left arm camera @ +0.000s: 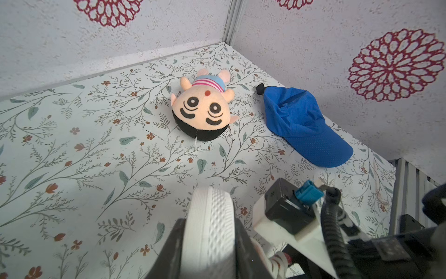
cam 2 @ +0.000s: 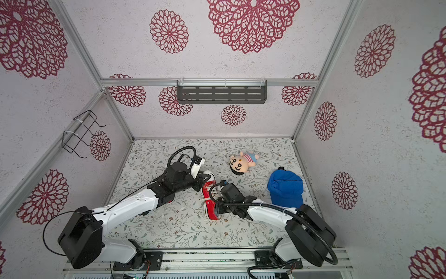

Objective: Remove the insole from the shoe

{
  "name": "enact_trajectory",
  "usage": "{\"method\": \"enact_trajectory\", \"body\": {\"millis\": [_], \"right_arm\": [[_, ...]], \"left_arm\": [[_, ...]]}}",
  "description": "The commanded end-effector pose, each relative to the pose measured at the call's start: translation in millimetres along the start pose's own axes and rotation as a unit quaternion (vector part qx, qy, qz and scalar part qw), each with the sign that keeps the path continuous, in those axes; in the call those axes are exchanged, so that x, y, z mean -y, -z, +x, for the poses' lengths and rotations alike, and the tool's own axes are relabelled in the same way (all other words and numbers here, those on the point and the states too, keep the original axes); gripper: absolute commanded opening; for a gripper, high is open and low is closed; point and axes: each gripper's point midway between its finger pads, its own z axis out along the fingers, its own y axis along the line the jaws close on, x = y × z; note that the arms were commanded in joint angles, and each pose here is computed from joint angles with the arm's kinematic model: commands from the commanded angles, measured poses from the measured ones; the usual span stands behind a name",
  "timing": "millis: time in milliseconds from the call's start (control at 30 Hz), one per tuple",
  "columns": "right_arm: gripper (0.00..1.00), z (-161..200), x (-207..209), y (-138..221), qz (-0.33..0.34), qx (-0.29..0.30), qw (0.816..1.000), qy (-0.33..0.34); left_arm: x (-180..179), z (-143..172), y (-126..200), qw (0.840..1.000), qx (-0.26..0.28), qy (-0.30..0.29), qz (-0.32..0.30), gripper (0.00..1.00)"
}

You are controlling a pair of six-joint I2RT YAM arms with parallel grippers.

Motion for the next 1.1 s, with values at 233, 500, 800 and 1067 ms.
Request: {"method": "enact_trajectory", "body": {"millis": [233,500,800,1067], "right_arm": [[0.24,1,40,-13,0.085,-0.013,0.996,0.019],[0.3,-3,55,-11,0.131,-0.018,0.99,0.044],[0.35,-6,24,-4,-0.017,0.029,0.999,0.038],[0.43,-17,16,-4,-0.034,0.049,0.997,0.049]], "left_arm": [[28,-18,3,0.996,0.031,-0.008,0.081,0.0],[43,-21,6,0.992,0.037,-0.019,0.123,0.0],[62,-19,27,0.978,0.078,-0.083,0.173,0.0],[66,-14,31,0.973,0.094,-0.101,0.186,0.0]]}}
